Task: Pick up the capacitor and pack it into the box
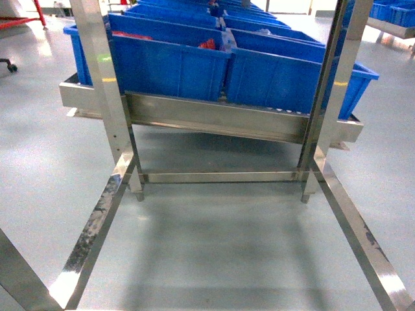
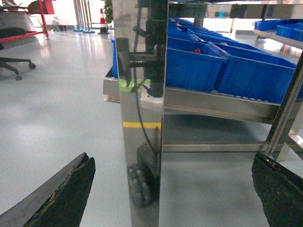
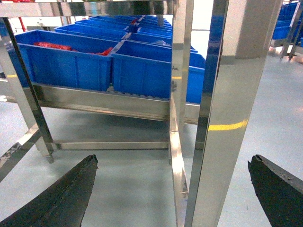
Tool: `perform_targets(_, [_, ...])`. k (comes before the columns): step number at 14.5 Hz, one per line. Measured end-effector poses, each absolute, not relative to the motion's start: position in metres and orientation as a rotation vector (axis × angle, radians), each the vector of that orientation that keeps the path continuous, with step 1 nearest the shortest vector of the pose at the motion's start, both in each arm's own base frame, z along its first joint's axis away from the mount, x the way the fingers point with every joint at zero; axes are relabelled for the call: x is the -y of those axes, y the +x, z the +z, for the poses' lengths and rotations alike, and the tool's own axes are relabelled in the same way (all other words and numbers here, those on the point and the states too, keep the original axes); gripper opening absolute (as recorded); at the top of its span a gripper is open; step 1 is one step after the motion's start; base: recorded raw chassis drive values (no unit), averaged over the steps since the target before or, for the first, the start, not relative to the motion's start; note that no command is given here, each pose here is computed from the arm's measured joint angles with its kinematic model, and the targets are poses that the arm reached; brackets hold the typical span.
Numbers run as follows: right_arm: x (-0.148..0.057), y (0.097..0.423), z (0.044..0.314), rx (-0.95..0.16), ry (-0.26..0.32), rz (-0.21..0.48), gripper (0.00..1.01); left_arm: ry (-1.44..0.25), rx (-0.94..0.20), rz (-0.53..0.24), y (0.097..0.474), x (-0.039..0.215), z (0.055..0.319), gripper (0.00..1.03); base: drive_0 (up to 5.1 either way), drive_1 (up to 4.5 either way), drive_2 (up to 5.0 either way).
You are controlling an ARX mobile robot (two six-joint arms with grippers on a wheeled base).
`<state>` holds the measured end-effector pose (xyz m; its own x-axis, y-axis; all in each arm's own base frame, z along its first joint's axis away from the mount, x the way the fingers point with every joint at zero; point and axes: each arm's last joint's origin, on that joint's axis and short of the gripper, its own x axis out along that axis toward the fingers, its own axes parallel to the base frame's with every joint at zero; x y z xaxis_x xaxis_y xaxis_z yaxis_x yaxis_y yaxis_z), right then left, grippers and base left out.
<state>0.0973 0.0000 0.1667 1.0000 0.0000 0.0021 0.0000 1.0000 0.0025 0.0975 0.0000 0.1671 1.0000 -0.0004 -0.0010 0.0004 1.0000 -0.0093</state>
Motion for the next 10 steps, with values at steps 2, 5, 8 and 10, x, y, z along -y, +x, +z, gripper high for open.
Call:
perform_targets(2, [0.0,0.0973,0.1668,0.002,0.002,0.0,0.98,-0.009,-0.001,0.0,0.0975,0.0,0.1671,0.98,0.0,0.0,0.0])
perform_targets(5, [0.0,0.0973,0.1667,0.002,0.002,0.0,0.98,-0.009,-0.001,0.0,0.0975,0.0,0.1671,0.98,0.0,0.0,0.0])
perform_targets(8, [0.0,0.0973,0.1667,0.002,0.002,0.0,0.98,-0.009,-0.001,0.0,0.0975,0.0,0.1671,0.98,0.0,0.0,0.0])
perform_targets(10, [0.0,0.0973,0.1667,0.002,0.002,0.0,0.98,-0.009,-0.001,0.0,0.0975,0.0,0.1671,0.98,0.0,0.0,0.0])
